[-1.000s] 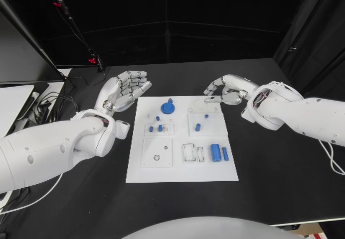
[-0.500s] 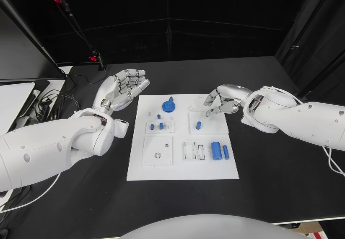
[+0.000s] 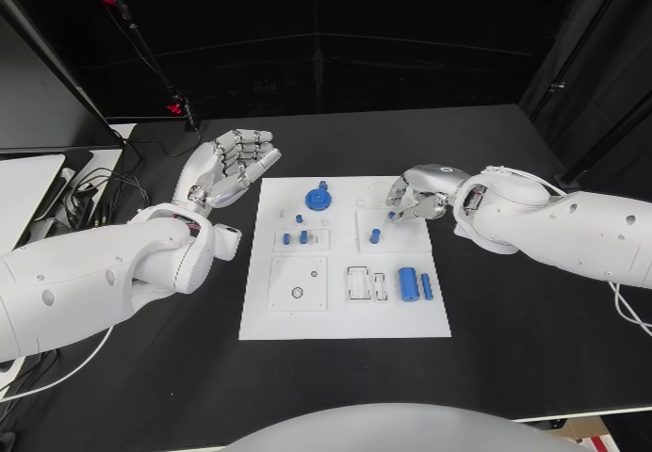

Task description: Assemble the parts on the task board

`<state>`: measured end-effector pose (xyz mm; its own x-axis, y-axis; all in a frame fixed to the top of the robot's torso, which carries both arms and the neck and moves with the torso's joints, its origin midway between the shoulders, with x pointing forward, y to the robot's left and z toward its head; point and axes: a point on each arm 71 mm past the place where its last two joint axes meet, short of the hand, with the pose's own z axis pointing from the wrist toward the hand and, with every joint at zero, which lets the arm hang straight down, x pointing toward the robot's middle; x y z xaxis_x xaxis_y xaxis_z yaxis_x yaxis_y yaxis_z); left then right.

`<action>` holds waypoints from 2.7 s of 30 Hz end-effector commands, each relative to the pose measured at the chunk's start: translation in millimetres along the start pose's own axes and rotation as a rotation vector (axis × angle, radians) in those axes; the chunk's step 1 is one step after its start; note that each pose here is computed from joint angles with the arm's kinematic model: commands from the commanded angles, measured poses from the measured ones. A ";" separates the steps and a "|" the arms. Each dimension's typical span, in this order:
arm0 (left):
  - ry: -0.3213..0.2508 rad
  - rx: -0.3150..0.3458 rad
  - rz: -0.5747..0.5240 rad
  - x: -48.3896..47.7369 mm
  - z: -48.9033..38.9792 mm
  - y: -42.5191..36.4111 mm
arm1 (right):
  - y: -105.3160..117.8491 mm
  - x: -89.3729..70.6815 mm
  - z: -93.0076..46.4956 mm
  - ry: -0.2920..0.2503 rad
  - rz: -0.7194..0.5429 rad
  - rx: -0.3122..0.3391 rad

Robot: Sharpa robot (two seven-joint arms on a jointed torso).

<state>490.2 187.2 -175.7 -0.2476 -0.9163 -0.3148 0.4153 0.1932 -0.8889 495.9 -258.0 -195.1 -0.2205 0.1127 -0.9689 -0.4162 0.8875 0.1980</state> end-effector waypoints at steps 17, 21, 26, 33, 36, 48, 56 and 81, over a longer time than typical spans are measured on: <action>0.006 0.141 -0.013 -1.7 -1.3 -10.5 | 7.4 5.0 10.1 0.025 -0.090 0.065; 0.005 0.140 -0.011 -2.3 -1.5 -10.3 | 8.3 6.1 11.5 0.028 -0.097 0.077; 0.002 0.139 -0.008 -2.9 -1.6 -10.1 | 8.5 7.9 13.0 0.045 -0.102 0.091; 0.002 0.136 -0.008 -2.7 -1.3 -9.8 | 9.4 11.9 13.9 0.072 -0.108 0.110; 0.002 0.135 -0.009 -2.7 -1.3 -9.7 | 9.0 13.8 13.8 0.087 -0.111 0.123; 0.001 0.127 -0.007 -3.5 -1.1 -8.8 | 9.5 15.2 13.5 0.090 -0.124 0.130; -0.001 0.125 -0.005 -4.2 -0.9 -8.2 | 12.1 14.9 14.9 0.079 -0.130 0.110; -0.005 0.122 -0.001 -6.0 -1.1 -7.4 | 16.9 0.1 5.8 -0.130 -0.112 0.013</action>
<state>491.6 193.2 -176.3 -0.2413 -0.9179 -0.3150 0.4106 0.1976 -0.8902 495.1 -244.2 -201.3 -0.1383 0.0267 -0.9900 -0.3756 0.9236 0.0774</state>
